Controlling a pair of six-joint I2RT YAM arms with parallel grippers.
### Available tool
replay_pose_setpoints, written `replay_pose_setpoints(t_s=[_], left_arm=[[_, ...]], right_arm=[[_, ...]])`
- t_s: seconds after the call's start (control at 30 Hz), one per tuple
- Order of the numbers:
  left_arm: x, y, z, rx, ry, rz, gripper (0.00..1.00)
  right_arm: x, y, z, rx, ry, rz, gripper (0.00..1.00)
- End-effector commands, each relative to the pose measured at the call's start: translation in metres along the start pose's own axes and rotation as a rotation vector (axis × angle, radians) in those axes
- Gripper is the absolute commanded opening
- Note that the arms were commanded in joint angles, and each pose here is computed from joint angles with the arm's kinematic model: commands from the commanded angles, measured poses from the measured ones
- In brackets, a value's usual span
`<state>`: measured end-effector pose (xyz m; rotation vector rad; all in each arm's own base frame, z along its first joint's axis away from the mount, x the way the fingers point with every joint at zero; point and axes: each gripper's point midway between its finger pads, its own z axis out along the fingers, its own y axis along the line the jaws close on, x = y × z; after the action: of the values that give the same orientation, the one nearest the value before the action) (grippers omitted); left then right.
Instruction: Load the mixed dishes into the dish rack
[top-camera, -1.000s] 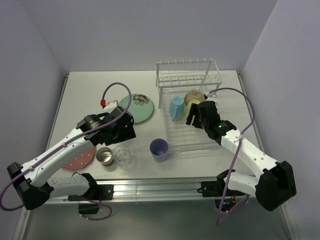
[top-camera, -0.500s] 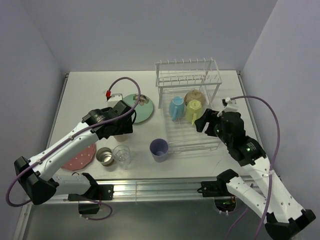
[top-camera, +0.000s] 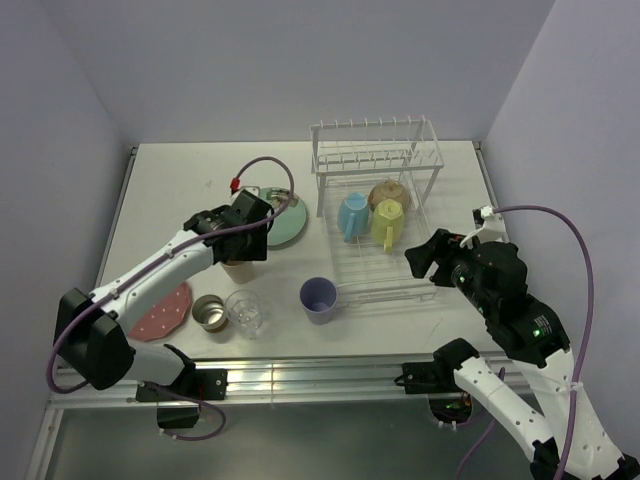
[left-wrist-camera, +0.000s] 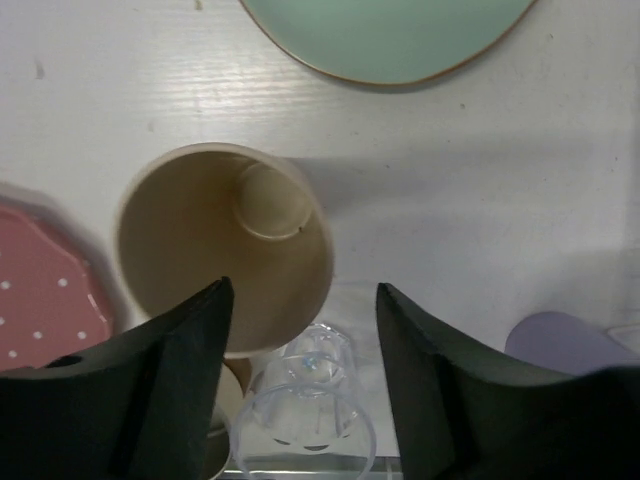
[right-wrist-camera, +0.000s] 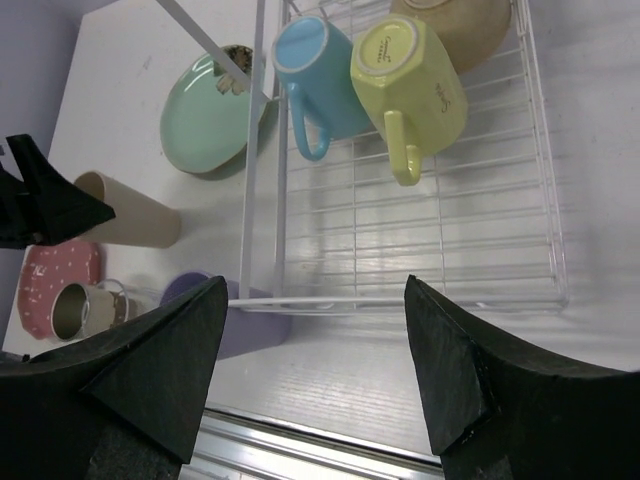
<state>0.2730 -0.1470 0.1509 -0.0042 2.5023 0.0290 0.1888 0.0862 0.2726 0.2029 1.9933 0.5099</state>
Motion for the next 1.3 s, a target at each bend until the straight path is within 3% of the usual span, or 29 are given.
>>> replay_pose_setpoints(t_s=[0.0, 0.1, 0.17, 0.27, 0.3, 0.4, 0.5, 0.53, 0.63, 0.73, 0.9, 1.0, 1.03, 1.27], left_arm=[[0.004, -0.023, 0.015, 0.085, 0.04, 0.043, 0.62], [0.017, -0.027, 0.022, 0.083, 0.109, 0.039, 0.57], [0.028, -0.026, 0.029, 0.064, 0.161, 0.037, 0.45], [0.031, -0.023, 0.03, 0.039, 0.193, 0.032, 0.04], [0.028, -0.019, 0.029, 0.019, 0.183, 0.022, 0.0], [-0.002, -0.015, 0.006, 0.016, 0.093, -0.015, 0.0], [-0.052, -0.014, -0.046, 0.07, -0.053, -0.099, 0.0], [-0.082, -0.016, -0.079, 0.13, -0.146, -0.152, 0.0], [-0.123, -0.028, -0.148, 0.328, -0.282, -0.258, 0.0], [-0.141, -0.054, -0.207, 0.616, -0.37, -0.322, 0.0], [-0.129, -0.086, -0.274, 1.083, -0.417, -0.422, 0.0], [-0.104, -0.098, -0.273, 1.279, -0.378, -0.476, 0.0], [-0.107, -0.098, -0.292, 1.379, -0.404, -0.505, 0.0], [-0.091, -0.099, -0.299, 1.544, -0.354, -0.579, 0.0]], right_arm=[[-0.005, 0.004, -0.008, -0.008, 0.0, 0.003, 0.79], [-0.006, 0.004, -0.008, -0.009, 0.0, 0.001, 0.79], [-0.007, 0.006, -0.008, -0.014, -0.001, -0.003, 0.78], [-0.006, 0.008, -0.006, -0.019, 0.015, -0.003, 0.79], [-0.005, 0.012, -0.006, -0.034, 0.028, 0.0, 0.79], [0.002, 0.029, -0.001, -0.096, 0.114, 0.014, 0.79], [0.007, 0.049, 0.005, -0.15, 0.219, 0.037, 0.79], [0.012, 0.059, 0.007, -0.192, 0.274, 0.045, 0.79], [0.004, 0.086, 0.001, -0.299, 0.307, 0.07, 0.8], [-0.008, 0.111, -0.005, -0.409, 0.32, 0.092, 0.8], [-0.016, 0.159, -0.025, -0.666, 0.408, 0.209, 0.81], [-0.023, 0.179, -0.033, -0.789, 0.431, 0.295, 0.8], [-0.027, 0.185, -0.033, -0.832, 0.431, 0.339, 0.8], [-0.037, 0.197, -0.039, -0.921, 0.418, 0.396, 0.8]])
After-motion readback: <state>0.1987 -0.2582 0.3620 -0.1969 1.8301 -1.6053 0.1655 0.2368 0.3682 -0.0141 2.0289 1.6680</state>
